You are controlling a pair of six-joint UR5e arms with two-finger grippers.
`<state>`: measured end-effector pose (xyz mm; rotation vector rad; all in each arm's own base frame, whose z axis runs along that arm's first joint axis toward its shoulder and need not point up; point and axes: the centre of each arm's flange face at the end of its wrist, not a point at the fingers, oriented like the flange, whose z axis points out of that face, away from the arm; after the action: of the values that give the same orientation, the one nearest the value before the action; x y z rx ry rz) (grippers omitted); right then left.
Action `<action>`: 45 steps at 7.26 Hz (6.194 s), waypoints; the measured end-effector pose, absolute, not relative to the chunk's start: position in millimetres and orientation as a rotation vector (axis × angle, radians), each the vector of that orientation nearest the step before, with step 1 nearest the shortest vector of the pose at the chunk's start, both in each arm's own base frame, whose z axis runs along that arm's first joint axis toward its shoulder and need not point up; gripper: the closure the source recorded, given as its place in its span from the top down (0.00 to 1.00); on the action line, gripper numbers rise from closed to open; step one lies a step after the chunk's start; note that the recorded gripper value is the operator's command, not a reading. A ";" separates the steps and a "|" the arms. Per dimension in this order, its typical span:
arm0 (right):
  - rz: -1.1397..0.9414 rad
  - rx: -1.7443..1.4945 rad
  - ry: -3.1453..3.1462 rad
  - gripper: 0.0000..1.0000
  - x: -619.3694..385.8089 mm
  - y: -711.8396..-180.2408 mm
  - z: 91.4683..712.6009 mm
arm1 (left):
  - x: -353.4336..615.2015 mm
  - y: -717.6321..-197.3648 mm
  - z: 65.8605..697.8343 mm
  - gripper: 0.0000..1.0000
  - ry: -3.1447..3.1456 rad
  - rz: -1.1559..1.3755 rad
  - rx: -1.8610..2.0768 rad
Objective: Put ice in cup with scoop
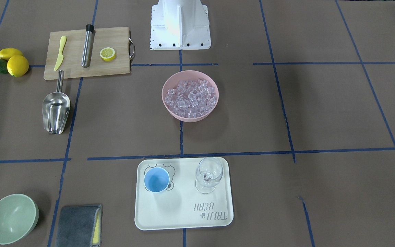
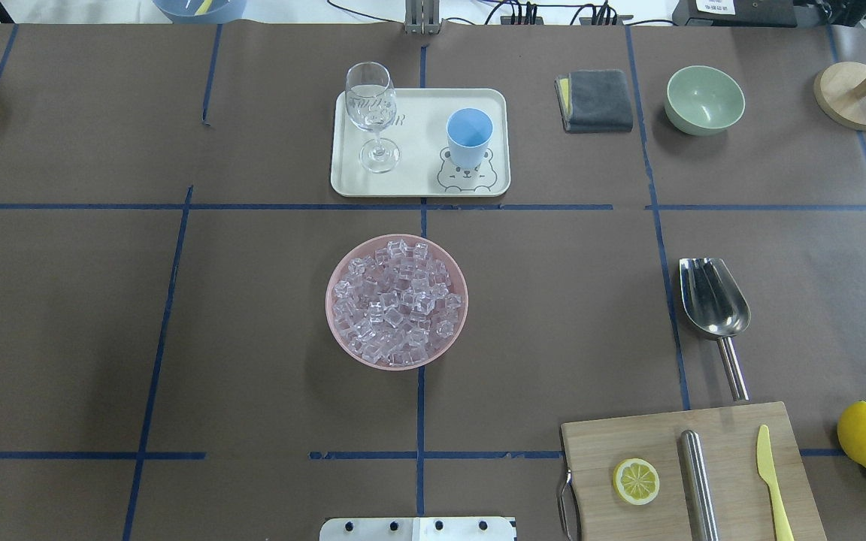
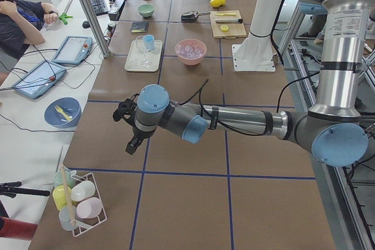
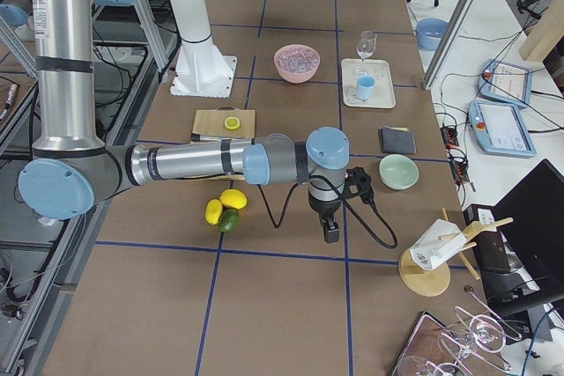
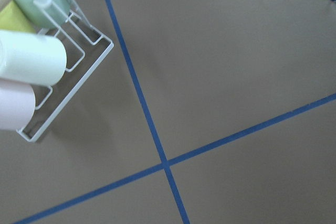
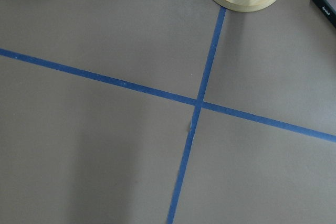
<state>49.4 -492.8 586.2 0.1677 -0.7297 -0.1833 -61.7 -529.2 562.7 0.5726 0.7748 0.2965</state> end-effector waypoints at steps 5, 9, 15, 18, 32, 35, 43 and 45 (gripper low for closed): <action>-0.197 0.223 -0.767 1.00 -10.6 -518.5 564.5 | 80.9 -546.5 498.9 1.00 0.931 0.582 0.757; -0.156 0.224 -0.802 1.00 -43.8 -516.6 555.5 | 255.3 -498.3 436.3 0.99 1.102 0.967 0.913; -0.150 0.228 -0.817 1.00 -54.5 -514.4 546.9 | 459.1 -408.4 391.8 1.00 1.198 1.241 1.081; -0.131 0.230 -0.844 1.00 -76.5 -508.2 515.3 | 495.8 -397.8 374.9 1.00 1.163 1.227 1.156; 0.048 -0.002 -0.780 0.76 -302.3 -320.0 494.3 | 506.0 -399.3 366.8 1.00 1.159 1.213 1.168; 0.030 -0.010 -0.775 0.00 -311.4 -314.6 498.8 | 506.0 -399.3 366.1 1.00 1.160 1.213 1.170; -0.139 0.100 -0.831 0.00 -303.0 -312.7 458.7 | 505.8 -399.2 366.8 1.00 1.160 1.213 1.169; -0.344 0.228 -0.816 0.00 -298.9 -316.4 450.4 | 505.8 -399.4 366.8 1.00 1.163 1.205 1.164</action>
<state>-298.9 -316.4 450.4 0.2282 -0.8164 -0.3441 505.8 -399.4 366.8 1.1640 1.1626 1.2049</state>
